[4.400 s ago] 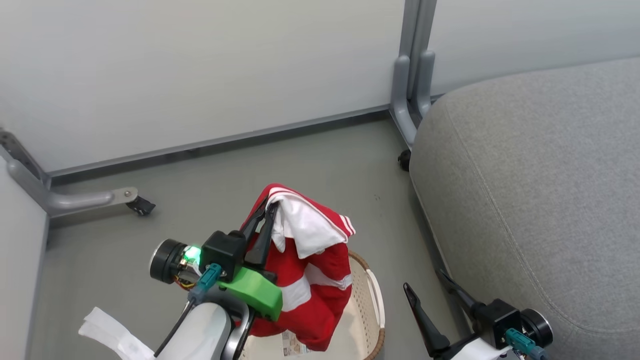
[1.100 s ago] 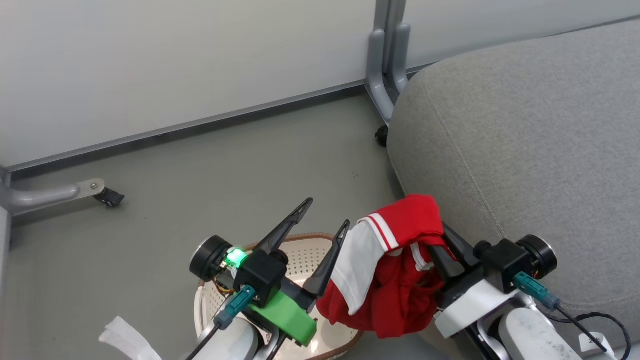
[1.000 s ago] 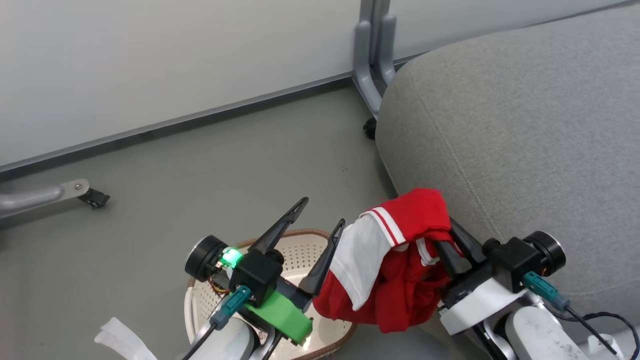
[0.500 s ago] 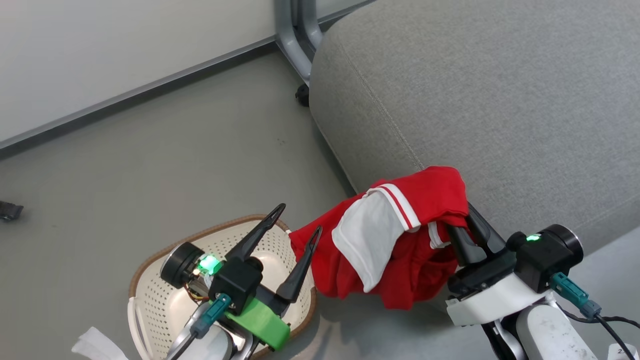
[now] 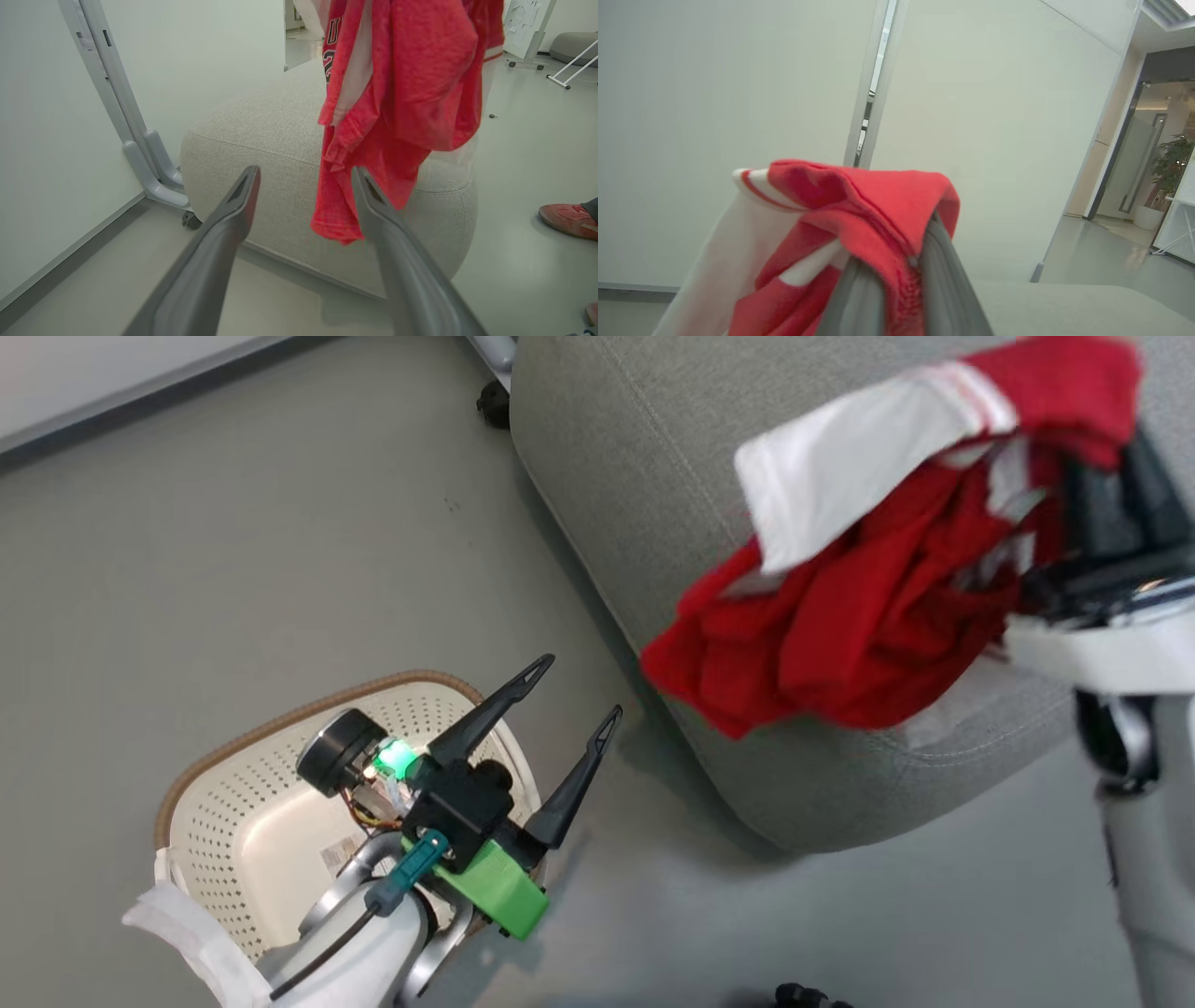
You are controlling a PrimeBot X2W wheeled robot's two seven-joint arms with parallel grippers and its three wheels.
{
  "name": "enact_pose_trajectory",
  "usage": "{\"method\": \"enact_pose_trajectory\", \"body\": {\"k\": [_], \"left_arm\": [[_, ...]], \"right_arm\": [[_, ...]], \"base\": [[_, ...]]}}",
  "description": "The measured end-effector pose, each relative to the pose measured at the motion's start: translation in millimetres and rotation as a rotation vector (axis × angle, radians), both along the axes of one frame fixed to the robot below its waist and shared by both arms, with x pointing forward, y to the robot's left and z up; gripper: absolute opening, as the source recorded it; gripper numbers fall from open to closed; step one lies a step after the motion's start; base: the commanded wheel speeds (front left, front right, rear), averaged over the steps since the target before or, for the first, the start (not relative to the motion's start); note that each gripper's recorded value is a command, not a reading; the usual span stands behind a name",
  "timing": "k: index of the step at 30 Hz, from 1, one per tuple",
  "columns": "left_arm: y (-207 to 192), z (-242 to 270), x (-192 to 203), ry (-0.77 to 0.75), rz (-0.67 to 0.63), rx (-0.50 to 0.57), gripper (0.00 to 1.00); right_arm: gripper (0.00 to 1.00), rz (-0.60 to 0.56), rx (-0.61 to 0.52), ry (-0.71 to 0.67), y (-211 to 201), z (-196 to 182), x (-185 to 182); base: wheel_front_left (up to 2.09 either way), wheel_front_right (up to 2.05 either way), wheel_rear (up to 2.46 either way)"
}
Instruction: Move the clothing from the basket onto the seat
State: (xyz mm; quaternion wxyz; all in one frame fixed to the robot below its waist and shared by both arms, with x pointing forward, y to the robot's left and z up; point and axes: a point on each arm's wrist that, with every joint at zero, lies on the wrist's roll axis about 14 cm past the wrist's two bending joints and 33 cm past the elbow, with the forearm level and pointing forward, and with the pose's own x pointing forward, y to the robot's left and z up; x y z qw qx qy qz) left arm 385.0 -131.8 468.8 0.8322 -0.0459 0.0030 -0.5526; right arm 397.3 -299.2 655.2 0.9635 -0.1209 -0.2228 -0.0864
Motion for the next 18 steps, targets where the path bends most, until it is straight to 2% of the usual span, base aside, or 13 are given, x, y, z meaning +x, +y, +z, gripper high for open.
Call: {"method": "enact_pose_trajectory", "body": {"k": [5,9,12,15,18], "left_arm": [[6.0,-20.0,21.2,0.006,0.0,0.02,1.0],[14.0,-34.8,37.5,0.03,0.031,0.014,1.0],[22.9,-43.2,57.2,0.043,0.092,-0.002,1.0],[28.6,-53.4,70.0,0.063,0.131,-0.013,1.0],[33.7,-65.4,78.4,0.089,0.164,-0.024,1.0]], "right_arm": [[0.0,-0.091,-0.167,-0.149,-48.8,75.0,46.9],[0.0,-0.116,-0.226,-0.182,-67.9,99.4,82.0],[0.0,-0.131,-0.228,-0.111,-81.2,77.0,109.8],[0.0,-0.144,-0.185,0.022,-93.8,21.9,133.9],[0.0,-0.185,-0.095,0.166,-110.5,-48.3,141.1]], "base": [[0.0,0.0,0.0],[0.0,0.0,0.0],[0.0,0.0,0.0],[0.0,0.0,0.0],[0.0,0.0,0.0]]}}
